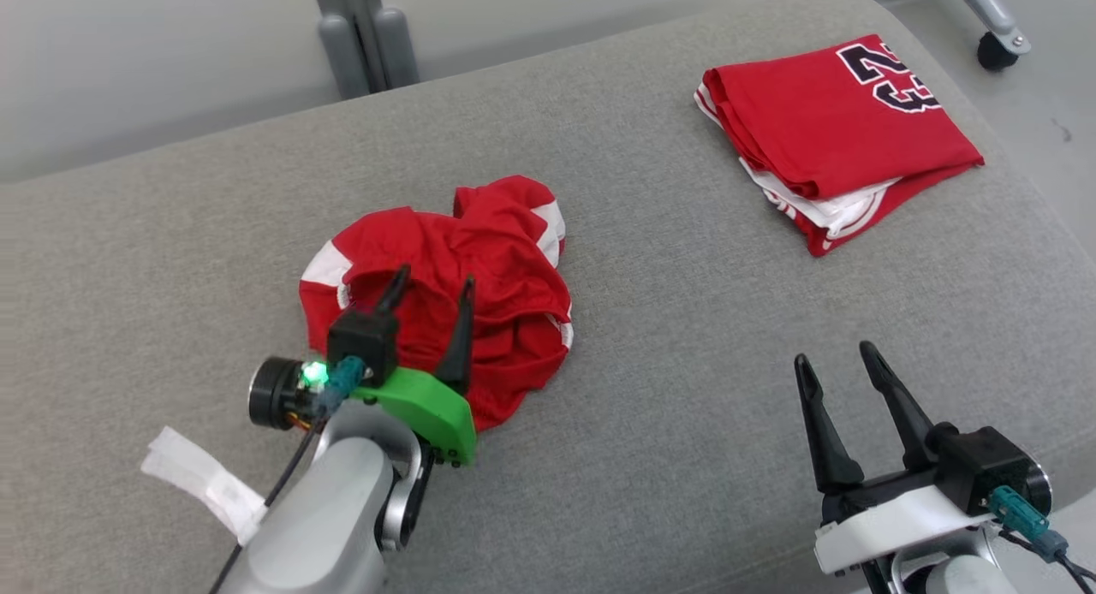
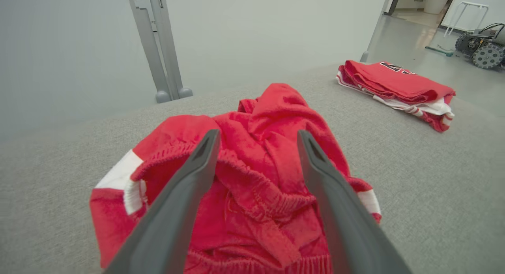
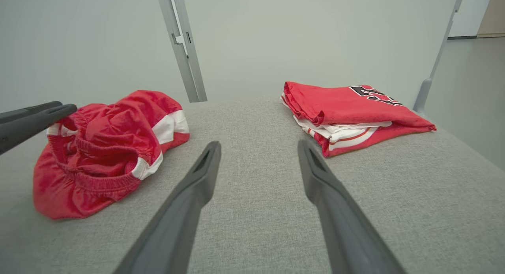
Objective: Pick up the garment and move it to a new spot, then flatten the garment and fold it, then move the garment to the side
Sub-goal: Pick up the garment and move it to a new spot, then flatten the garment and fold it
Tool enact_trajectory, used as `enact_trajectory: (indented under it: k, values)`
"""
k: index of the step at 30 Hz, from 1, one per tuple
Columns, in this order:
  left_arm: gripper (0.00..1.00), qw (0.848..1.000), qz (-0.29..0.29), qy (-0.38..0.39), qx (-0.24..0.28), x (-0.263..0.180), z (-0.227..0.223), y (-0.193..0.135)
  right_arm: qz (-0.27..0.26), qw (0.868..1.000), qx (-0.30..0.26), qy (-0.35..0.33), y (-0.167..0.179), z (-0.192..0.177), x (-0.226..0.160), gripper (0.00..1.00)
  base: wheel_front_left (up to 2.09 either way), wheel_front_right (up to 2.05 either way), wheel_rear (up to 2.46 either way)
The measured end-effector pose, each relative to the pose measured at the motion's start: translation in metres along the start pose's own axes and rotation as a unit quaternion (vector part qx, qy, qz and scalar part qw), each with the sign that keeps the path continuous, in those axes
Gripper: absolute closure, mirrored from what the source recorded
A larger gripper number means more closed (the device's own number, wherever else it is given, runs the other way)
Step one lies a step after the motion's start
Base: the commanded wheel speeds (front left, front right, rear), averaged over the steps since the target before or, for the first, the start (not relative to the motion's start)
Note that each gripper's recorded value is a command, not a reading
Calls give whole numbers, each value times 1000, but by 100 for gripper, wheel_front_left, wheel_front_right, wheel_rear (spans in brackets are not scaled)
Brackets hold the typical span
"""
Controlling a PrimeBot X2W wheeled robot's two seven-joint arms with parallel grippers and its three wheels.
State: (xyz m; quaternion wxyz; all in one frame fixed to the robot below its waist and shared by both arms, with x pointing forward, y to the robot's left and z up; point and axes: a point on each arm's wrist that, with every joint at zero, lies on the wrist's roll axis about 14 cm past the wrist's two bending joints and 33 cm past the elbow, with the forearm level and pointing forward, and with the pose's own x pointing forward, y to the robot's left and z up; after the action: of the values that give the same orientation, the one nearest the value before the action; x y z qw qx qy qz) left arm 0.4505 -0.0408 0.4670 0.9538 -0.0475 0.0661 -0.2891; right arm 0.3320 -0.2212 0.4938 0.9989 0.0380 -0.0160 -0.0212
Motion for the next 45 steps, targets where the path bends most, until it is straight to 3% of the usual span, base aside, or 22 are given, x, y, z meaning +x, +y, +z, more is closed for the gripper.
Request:
enact_trajectory:
  k: [8, 15, 23, 45]
  values:
    - [0, 991, 111, -69, 9, -83, 26, 38, 64, 998, 22, -12, 45, 3, 8, 0, 0, 0, 0]
    - [0, 970, 206, -132, 10, -153, 52, 63, 107, 993, 28, -29, 75, 13, 9, 0, 0, 0, 0]
    - [0, 956, 258, -140, 14, -214, 43, 67, 155, 986, 32, -44, 106, 22, -3, 0, 0, 0, 0]
    - [0, 954, 265, -138, 23, -226, 39, 68, 131, 990, 36, -42, 92, 20, -7, 0, 0, 0, 0]
